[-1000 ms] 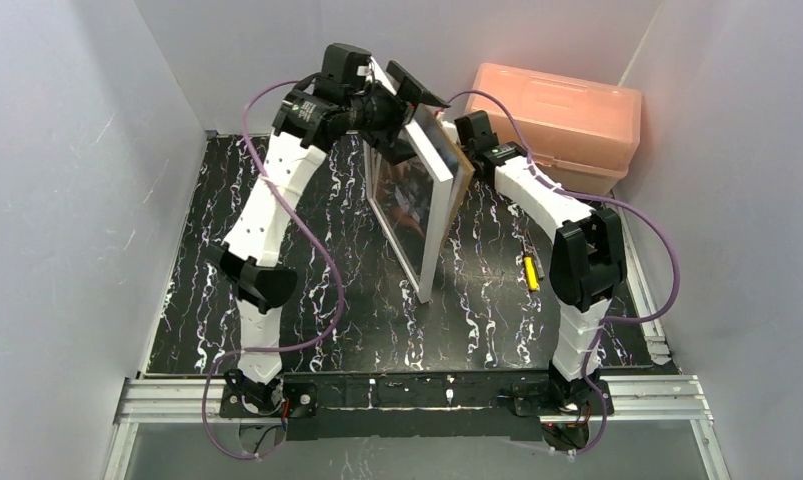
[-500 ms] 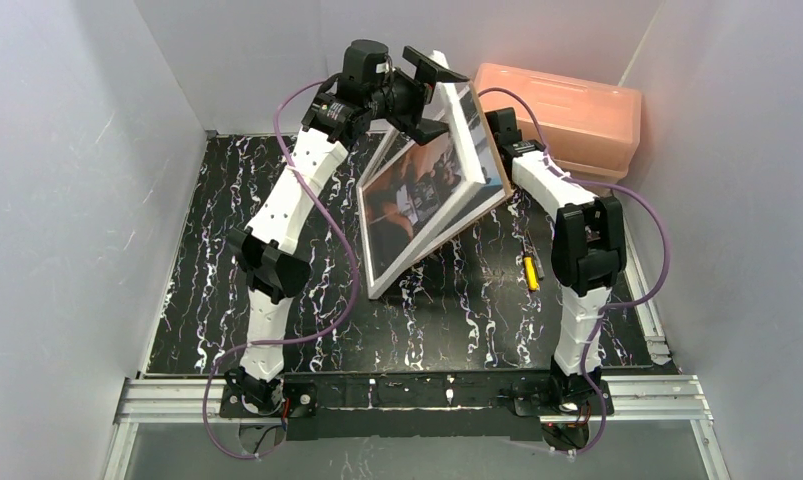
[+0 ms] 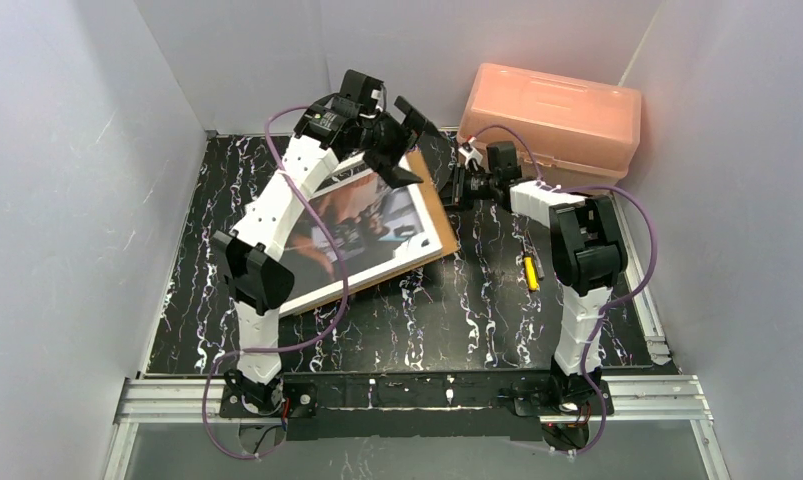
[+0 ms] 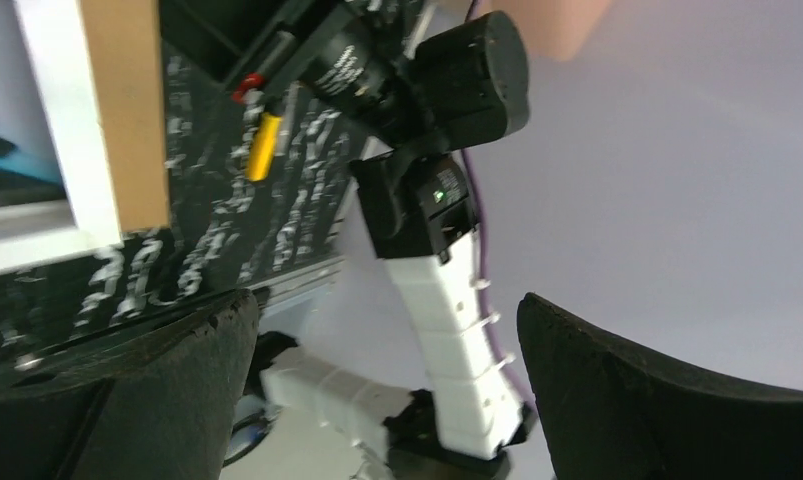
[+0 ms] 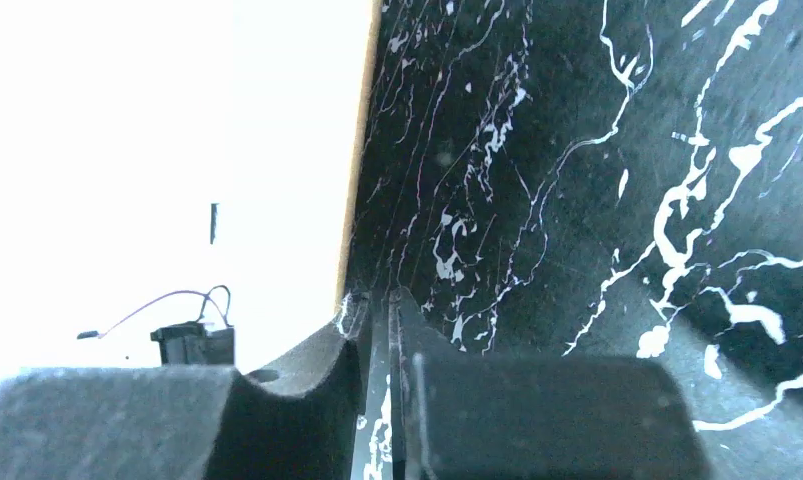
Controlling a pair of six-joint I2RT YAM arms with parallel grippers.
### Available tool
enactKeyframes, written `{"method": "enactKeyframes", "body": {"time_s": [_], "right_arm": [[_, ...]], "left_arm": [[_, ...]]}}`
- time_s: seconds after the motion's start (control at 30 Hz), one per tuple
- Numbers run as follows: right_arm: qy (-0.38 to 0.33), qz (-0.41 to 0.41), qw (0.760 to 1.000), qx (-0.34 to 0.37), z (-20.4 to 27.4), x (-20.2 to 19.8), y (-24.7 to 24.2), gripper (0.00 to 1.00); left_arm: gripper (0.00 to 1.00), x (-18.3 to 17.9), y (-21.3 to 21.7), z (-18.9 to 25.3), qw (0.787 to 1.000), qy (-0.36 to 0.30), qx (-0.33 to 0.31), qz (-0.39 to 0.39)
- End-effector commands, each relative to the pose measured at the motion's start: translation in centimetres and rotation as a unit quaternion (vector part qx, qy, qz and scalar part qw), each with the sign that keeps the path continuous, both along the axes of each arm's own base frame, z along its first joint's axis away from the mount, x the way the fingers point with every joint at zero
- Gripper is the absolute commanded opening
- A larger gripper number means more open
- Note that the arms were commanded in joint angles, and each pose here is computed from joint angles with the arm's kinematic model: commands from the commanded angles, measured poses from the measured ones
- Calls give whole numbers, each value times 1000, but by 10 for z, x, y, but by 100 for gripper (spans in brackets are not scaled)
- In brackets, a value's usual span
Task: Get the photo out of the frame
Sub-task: Turn over the photo frame at the center of the board.
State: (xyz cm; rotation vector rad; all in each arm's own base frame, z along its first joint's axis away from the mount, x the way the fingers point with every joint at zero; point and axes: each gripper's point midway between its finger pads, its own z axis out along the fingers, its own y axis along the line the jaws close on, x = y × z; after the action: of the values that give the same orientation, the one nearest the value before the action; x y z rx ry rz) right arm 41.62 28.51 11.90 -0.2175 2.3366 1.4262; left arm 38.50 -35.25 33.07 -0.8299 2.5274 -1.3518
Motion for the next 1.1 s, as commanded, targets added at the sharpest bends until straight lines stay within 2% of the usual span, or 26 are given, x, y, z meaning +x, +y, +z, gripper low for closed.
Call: {"method": "enactKeyframes", "body": {"time_s": [0.0,0.07,0.17,0.3,0.47,0.57,0.6,0.77,0.8,0.93,1.07], "right_arm": [[-52,9,993,103,33,1,15,20],[-37,-1,994,105,15,-1,14,20],[-25,-18,995,91,-4,-1,11,22],[-14,-41,999,12,-30,0,-1,32],[-6,-33,993,-116,-45,-15,-9,60],[-13,-38,982,-184,-45,-28,-3,88],[-13,-38,979,-198,-47,-33,0,92],[2,-50,967,-249,-53,-61,16,95],[-1,-55,962,-266,-53,-64,18,98],[-35,-63,949,-306,-41,-70,33,99],[-37,-79,950,-301,-38,-70,41,99]], "left_arm": [[99,-57,63,11,993,-39,84,-69],[99,-68,91,-3,988,-33,129,-79],[99,-77,134,-19,985,-24,156,-71],[98,-88,191,-41,975,-25,217,-47],[99,-99,252,-56,946,-16,324,-24],[99,-101,268,-67,936,-11,351,-28],[98,-102,269,-71,934,-11,356,-33],[98,-112,279,-101,926,3,376,-35],[98,-115,279,-107,926,5,375,-36],[99,-118,265,-125,940,-30,334,-54],[99,-116,252,-137,951,-61,297,-51]]}}
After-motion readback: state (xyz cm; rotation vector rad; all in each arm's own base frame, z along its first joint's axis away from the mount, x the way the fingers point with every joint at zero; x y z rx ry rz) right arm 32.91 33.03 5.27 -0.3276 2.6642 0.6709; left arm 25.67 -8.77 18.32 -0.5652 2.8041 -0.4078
